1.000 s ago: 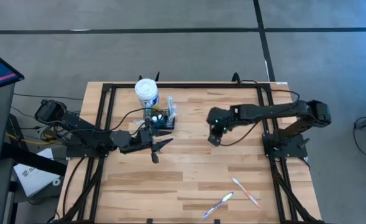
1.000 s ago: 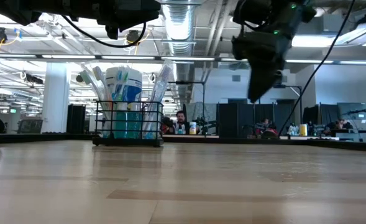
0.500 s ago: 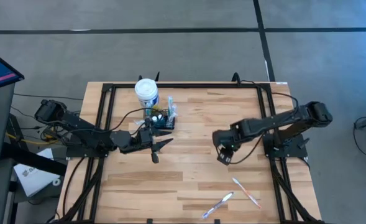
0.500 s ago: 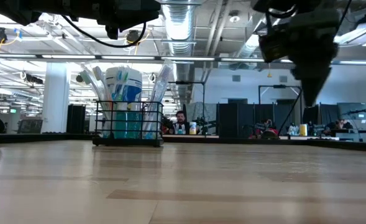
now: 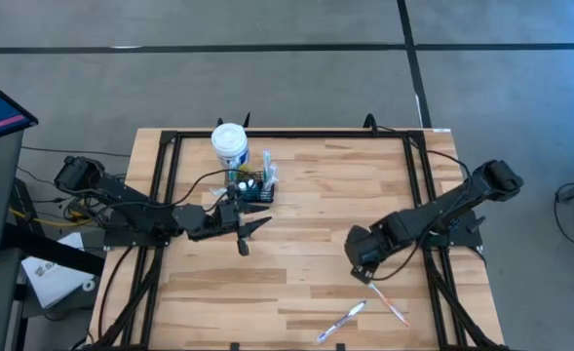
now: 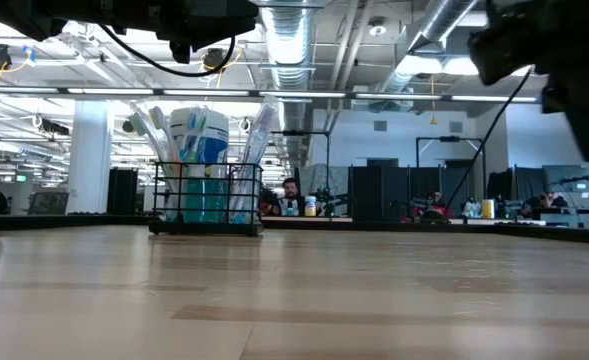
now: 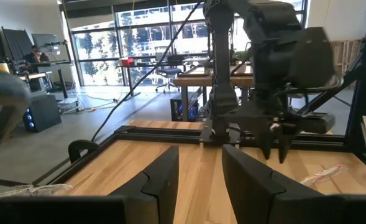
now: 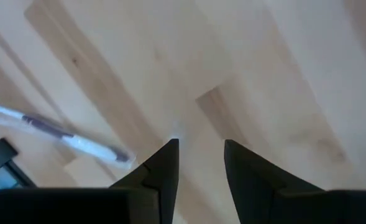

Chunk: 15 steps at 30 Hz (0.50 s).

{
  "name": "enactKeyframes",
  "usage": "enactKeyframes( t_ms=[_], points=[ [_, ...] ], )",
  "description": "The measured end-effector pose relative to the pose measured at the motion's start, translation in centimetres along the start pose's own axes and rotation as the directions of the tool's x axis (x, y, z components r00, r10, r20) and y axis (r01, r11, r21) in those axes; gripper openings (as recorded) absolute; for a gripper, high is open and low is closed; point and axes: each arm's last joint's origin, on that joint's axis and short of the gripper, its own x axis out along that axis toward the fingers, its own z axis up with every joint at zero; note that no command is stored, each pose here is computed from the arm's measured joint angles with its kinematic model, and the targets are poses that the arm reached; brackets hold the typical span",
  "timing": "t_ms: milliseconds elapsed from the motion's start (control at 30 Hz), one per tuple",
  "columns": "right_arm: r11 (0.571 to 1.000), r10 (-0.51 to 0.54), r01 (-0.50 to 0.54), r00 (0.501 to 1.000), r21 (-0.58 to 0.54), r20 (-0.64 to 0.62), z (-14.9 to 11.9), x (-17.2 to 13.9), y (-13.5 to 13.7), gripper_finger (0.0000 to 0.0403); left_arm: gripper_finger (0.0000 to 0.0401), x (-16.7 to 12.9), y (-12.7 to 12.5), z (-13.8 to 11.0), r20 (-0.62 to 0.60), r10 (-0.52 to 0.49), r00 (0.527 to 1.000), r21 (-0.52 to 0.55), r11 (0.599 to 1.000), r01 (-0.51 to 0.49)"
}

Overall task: Pick & Place toothbrushing station
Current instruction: Put the orange toothbrush into the wire organizer

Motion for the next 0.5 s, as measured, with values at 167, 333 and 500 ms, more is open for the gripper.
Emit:
enactKeyframes(
  t_ms=[167,333,500],
  points=[
    [0.999,-0.008,0.009,1.000,0.033,-0.019,-2.0,0.4,1.2,0.0118,0.0117,0.0,0.0,0.0,-0.003,0.000,1.000,0.002,1.000,0.000],
    [0.998,-0.046,0.048,0.998,0.050,-0.046,-3.9,1.5,2.2,0.0118,0.0117,0.0,0.0,0.0,-0.004,0.000,1.000,0.002,1.000,0.000],
    [0.994,-0.068,0.072,0.996,0.083,-0.057,-4.9,2.9,3.2,0.0118,0.0117,0.0,0.0,-0.1,-0.005,0.000,1.000,0.003,1.000,0.000]
  ],
)
